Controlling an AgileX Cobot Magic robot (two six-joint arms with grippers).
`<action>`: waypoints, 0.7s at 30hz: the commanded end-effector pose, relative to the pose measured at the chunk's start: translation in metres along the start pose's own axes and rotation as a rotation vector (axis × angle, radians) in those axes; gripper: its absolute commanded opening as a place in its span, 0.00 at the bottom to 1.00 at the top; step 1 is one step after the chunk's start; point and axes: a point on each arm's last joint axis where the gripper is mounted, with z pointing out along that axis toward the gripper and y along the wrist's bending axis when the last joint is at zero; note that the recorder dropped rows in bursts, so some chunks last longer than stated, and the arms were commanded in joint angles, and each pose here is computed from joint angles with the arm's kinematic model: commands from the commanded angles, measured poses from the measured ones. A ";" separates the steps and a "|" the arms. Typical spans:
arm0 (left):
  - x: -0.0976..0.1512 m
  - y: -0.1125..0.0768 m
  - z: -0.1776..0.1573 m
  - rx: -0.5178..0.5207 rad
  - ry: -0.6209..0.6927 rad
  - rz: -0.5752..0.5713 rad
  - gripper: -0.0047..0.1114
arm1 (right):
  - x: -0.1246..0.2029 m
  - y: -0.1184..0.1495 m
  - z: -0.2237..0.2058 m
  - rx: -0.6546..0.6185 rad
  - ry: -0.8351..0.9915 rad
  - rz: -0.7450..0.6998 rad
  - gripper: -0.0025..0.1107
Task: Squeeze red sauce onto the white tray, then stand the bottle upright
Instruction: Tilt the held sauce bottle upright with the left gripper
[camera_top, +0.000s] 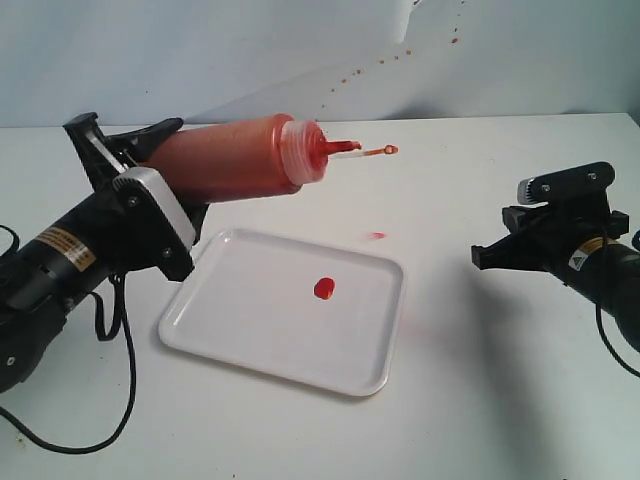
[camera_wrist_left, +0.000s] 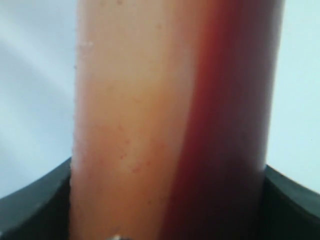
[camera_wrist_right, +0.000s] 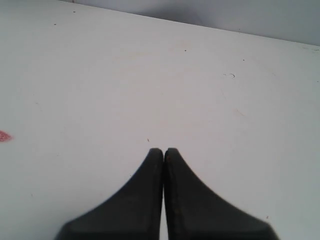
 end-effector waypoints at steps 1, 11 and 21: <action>0.008 0.012 -0.001 -0.061 0.022 -0.084 0.04 | -0.001 -0.002 0.000 -0.002 -0.021 -0.003 0.02; 0.012 0.005 -0.001 0.011 0.051 -0.433 0.04 | -0.003 -0.002 0.000 -0.001 -0.034 -0.001 0.02; -0.003 0.006 -0.002 0.048 -0.111 -0.693 0.04 | -0.003 -0.002 0.000 -0.001 -0.038 -0.001 0.02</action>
